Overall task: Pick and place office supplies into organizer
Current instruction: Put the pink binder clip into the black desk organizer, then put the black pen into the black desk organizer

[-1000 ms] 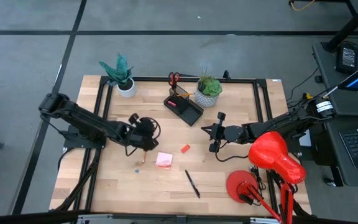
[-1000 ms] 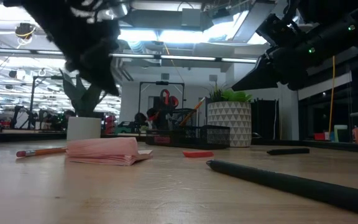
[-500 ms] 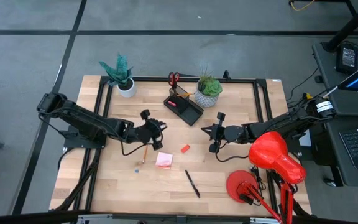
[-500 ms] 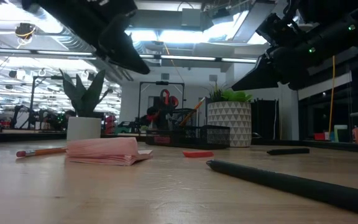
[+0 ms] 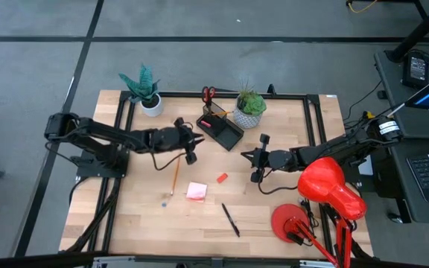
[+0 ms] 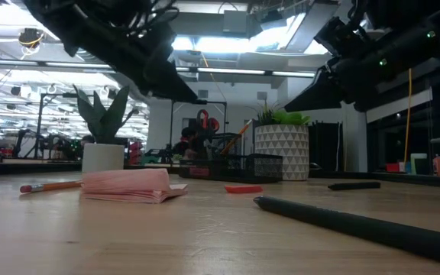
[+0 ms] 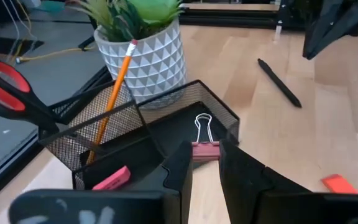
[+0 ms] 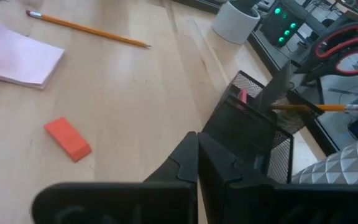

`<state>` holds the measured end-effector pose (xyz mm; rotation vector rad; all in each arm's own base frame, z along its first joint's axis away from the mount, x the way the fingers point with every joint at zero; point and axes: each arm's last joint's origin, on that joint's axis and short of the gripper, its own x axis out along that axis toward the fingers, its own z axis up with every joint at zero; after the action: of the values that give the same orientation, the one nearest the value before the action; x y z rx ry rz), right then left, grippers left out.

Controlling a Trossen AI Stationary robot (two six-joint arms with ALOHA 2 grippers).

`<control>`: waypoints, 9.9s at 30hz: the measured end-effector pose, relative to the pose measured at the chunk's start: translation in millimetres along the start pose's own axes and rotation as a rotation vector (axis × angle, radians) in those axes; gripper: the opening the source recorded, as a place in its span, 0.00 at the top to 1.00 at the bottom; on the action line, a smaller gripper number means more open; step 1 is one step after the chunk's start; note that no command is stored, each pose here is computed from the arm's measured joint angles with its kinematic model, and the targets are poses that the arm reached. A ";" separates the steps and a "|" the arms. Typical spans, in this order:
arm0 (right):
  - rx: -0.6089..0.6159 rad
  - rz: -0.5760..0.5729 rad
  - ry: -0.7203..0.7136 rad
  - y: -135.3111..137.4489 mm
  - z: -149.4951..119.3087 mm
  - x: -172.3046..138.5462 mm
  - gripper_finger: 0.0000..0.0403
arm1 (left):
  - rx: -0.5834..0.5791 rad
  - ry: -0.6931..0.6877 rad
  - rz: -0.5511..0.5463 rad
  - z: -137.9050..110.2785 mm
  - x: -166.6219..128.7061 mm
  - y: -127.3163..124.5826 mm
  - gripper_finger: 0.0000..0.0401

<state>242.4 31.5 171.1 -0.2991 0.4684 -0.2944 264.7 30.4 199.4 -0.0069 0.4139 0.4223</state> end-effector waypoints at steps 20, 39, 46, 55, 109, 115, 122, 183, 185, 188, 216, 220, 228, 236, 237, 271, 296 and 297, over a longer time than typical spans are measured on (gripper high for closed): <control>0.093 -0.062 0.009 -15.3 -1.4 7.1 0.98 | -0.028 0.001 -0.017 -4.9 25.7 53.1 0.84; 0.118 -0.063 0.009 -15.4 -1.6 7.2 0.98 | -0.135 0.078 0.024 -49.3 72.0 80.6 0.84; 0.119 -0.063 0.009 -15.4 -1.6 7.2 0.98 | -0.143 0.075 0.042 -47.3 81.0 86.3 0.84; 0.138 -0.063 0.010 -15.4 -1.7 7.2 0.98 | -0.131 0.115 0.045 -48.6 82.2 88.6 0.84; 0.142 -0.064 0.009 -15.4 -1.6 7.2 0.98 | 0.068 -0.030 -0.237 27.6 -18.8 48.0 0.78; 0.142 -0.064 0.010 -15.4 -1.7 7.2 0.98 | 0.098 -0.054 -0.331 24.9 -46.3 28.1 0.80; 0.176 -0.062 0.034 -14.9 -4.4 7.1 0.98 | 0.094 -0.067 -0.348 10.1 -66.6 12.1 0.81; 0.154 0.138 0.591 -23.5 53.7 -22.3 0.98 | 0.122 -0.168 -0.253 -55.7 -71.1 21.1 1.00; 0.161 0.133 0.634 -24.0 50.3 -24.6 0.97 | 0.118 -0.187 -0.263 -53.5 -73.3 22.5 0.99; 0.164 0.129 0.686 -24.8 46.2 -27.4 0.94 | 0.126 -0.219 -0.289 -50.1 -77.2 23.3 0.99; 0.003 0.206 0.849 -26.9 -2.7 -8.7 0.59 | 0.068 -0.193 -0.293 -51.4 -80.6 24.7 1.00; -0.047 0.233 0.906 -25.3 -12.7 2.5 0.60 | 0.062 -0.192 -0.294 -51.4 -80.6 24.6 0.99; -0.080 0.279 0.955 -27.4 -27.4 22.8 0.60 | 0.062 -0.191 -0.293 -51.4 -80.6 24.6 0.99; -0.061 0.332 0.999 -33.6 -39.2 35.6 0.60 | 0.062 -0.191 -0.293 -51.5 -80.5 24.7 0.99; -0.054 0.339 1.004 -34.5 -40.0 36.8 0.60 | 0.062 -0.191 -0.293 -51.5 -80.5 24.7 0.99; 0.145 0.318 1.031 -38.2 -45.1 43.1 0.91 | 0.048 -0.164 -0.294 -53.8 -80.1 24.7 1.00; 0.257 0.318 0.861 -49.2 -16.6 25.1 0.93 | 0.048 -0.167 -0.294 -53.5 -80.2 24.7 0.99; 0.268 0.327 0.849 -49.6 -14.8 24.2 0.93 | 0.048 -0.166 -0.294 -53.6 -80.1 24.7 0.99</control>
<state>245.6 -25.3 166.1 0.1881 1.2858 -0.1480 167.5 16.2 183.6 0.0135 0.2531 0.1213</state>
